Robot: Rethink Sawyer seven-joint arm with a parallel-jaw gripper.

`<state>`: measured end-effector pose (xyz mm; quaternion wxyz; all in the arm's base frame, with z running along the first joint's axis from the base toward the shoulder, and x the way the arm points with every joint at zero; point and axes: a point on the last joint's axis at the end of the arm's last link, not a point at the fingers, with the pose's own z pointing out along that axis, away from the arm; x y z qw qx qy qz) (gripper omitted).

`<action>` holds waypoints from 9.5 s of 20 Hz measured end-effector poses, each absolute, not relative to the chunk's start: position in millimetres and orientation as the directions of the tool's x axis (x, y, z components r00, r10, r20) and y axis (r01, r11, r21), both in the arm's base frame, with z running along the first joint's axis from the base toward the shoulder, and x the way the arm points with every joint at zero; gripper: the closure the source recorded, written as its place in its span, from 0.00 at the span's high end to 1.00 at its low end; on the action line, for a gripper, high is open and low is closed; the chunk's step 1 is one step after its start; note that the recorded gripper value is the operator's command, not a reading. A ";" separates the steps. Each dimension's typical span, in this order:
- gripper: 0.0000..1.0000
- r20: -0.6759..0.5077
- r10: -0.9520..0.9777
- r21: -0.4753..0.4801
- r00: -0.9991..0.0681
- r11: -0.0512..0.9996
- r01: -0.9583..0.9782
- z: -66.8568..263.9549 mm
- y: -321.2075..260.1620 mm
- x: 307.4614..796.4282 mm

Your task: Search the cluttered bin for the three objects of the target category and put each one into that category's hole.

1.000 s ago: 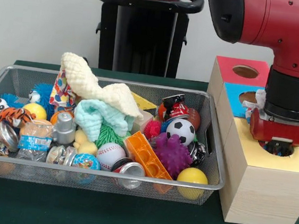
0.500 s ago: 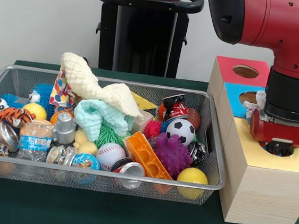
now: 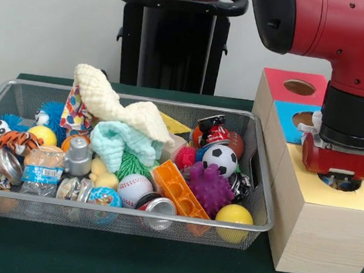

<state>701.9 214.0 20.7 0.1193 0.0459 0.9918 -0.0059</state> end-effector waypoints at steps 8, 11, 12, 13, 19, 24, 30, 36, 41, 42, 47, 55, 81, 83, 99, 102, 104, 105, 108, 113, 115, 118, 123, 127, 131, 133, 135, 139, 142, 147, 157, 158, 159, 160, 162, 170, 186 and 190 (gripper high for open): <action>1.00 -0.238 0.090 -0.002 -0.967 0.996 0.093 20.9 214.2 701.7; 1.00 -0.238 0.090 -0.002 -0.967 0.996 0.093 20.9 214.0 701.7; 1.00 -0.238 0.090 -0.002 -0.967 0.996 0.093 20.9 214.0 701.7; 1.00 -0.238 0.090 -0.002 -0.967 0.996 0.094 20.9 214.1 701.6; 1.00 -0.237 0.093 -0.002 -0.967 0.995 0.096 22.0 212.6 700.7; 1.00 -0.236 0.096 -0.001 -0.967 0.995 0.099 27.2 212.3 698.4; 1.00 -0.236 0.104 0.000 -0.966 0.994 0.107 35.5 211.4 695.2; 1.00 -0.239 0.096 -0.009 -0.966 0.995 0.102 40.3 213.2 692.9; 1.00 -0.245 0.088 -0.020 -0.966 0.995 0.096 47.6 214.3 690.6; 1.00 -0.245 0.087 -0.022 -0.966 0.995 0.095 48.3 214.6 690.5; 1.00 -0.236 0.085 -0.025 -0.968 0.995 0.094 57.1 215.2 689.4; 1.00 -0.203 0.088 -0.023 -0.975 0.995 0.094 78.8 216.0 687.7; 1.00 -0.197 0.086 -0.024 -0.977 0.995 0.092 81.9 215.6 687.1; 1.00 -0.193 0.086 -0.024 -0.977 0.995 0.093 84.4 215.6 686.7; 1.00 -0.186 0.083 -0.027 -0.979 0.996 0.090 88.7 215.3 685.9; 1.00 -0.185 0.083 -0.027 -0.979 0.996 0.089 89.2 215.2 685.8; 1.00 -0.185 0.082 -0.028 -0.979 0.996 0.088 90.0 215.2 685.6; 1.00 -0.185 0.081 -0.028 -0.979 0.996 0.088 90.2 215.1 685.5; 1.00 -0.186 0.080 -0.029 -0.979 0.996 0.087 91.0 214.9 685.1; 0.00 -0.182 0.079 -0.030 -0.980 0.996 0.086 92.9 214.4 683.8; 0.00 -0.181 0.080 -0.030 -0.980 0.996 0.087 96.4 214.4 683.4; 0.00 -0.173 0.083 -0.025 -0.981 0.996 0.089 119.5 214.9 683.1; 0.00 -0.173 0.088 -0.014 -0.981 0.996 0.092 159.3 216.4 685.8; 0.00 -0.194 0.090 -0.004 -0.977 0.996 0.093 190.3 217.4 689.1; 0.00 -0.216 0.091 0.002 -0.972 0.996 0.093 205.6 217.9 691.8; 0.00 -0.225 0.091 0.004 -0.970 0.996 0.093 211.3 218.0 692.7; 0.00 -0.226 0.091 0.005 -0.970 0.996 0.093 212.5 218.0 692.9; 1.00 -0.227 0.091 0.005 -0.970 0.996 0.093 212.6 218.0 692.9; 1.00 -0.227 0.091 0.005 -0.970 0.996 0.093 212.6 218.1 693.0; 1.00 -0.227 0.091 0.005 -0.970 0.996 0.093 212.6 218.1 693.0; 1.00 -0.223 0.091 0.004 -0.970 0.996 0.092 210.4 218.0 692.8; 1.00 -0.223 0.091 0.004 -0.971 0.996 0.092 209.9 218.0 692.8; 1.00 -0.222 0.091 0.003 -0.971 0.996 0.092 208.5 218.0 693.5; 1.00 -0.221 0.092 0.003 -0.971 0.996 0.093 206.8 217.2 694.7; 1.00 -0.220 0.095 0.002 -0.971 0.995 0.097 204.2 214.5 696.7; 1.00 -0.201 0.128 -0.006 -0.971 0.991 0.132 187.6 188.3 704.8; 0.00 -0.207 0.132 -0.015 -0.969 0.990 0.138 187.4 180.6 708.2; 0.00 -0.209 0.129 -0.022 -0.969 0.990 0.136 188.3 181.3 706.9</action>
